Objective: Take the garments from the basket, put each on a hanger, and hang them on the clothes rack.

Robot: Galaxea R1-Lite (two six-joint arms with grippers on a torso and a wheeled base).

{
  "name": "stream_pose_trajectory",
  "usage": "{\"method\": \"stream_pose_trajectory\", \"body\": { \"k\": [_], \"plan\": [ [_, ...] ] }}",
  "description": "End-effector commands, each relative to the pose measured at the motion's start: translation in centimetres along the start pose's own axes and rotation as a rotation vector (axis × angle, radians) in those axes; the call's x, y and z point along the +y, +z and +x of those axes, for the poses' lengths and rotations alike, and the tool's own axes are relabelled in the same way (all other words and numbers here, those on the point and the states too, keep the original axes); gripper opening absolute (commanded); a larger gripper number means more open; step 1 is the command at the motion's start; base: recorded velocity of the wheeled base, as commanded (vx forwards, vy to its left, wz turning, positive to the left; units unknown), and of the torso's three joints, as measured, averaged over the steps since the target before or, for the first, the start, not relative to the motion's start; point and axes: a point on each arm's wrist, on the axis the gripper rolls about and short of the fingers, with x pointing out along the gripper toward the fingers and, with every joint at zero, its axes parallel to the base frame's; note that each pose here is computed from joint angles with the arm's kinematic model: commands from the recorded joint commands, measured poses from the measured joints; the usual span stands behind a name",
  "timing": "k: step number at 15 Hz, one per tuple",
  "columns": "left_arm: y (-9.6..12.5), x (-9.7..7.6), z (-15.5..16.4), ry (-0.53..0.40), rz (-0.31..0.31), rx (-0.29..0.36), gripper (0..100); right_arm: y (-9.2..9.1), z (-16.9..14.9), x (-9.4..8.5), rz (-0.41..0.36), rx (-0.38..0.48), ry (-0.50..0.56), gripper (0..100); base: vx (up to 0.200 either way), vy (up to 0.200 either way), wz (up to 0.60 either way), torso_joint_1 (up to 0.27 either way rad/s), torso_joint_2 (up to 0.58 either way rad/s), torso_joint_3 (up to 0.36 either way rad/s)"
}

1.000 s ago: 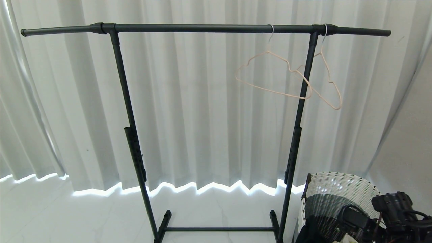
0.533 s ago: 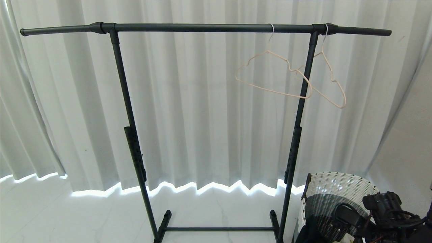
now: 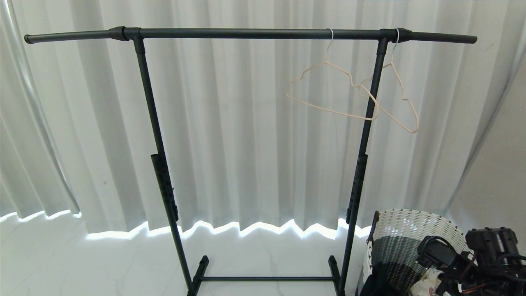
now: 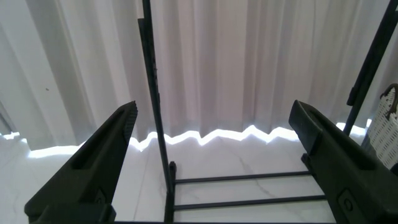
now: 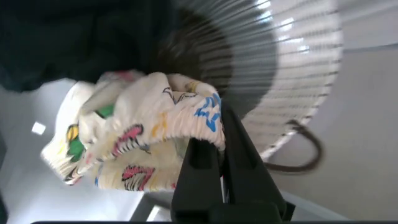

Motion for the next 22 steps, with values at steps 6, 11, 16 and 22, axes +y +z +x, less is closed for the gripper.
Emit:
{"method": "stream_pose_trajectory", "body": {
  "k": [6, 11, 16, 22],
  "plan": [
    [0.0, 0.0, 0.0, 0.000, -0.001, 0.000, 100, 3.2, -10.2, -4.8, 0.073, -0.145, -0.144, 0, -0.133, 0.000, 0.00, 0.003, 0.00, -0.001],
    [0.0, 0.0, 0.0, 0.000, -0.005, 0.000, 100, 4.0, -15.7, -5.6, 0.088, -0.177, -0.129, 0, -0.200, 0.000, 0.00, 0.002, 0.00, 0.003],
    [0.0, 0.0, 0.0, 0.000, -0.004, 0.000, 100, 6.9, -17.2, -5.2, 0.067, -0.308, -0.066, 0, -0.080, 0.000, 0.00, -0.001, 0.00, 0.003],
    [0.0, 0.0, 0.0, 0.000, -0.002, 0.000, 100, 9.6, -18.4, -5.0, 0.186, -0.198, 0.118, 0, 0.000, 0.000, 0.00, 0.000, 0.00, 0.000]
  ]
}}
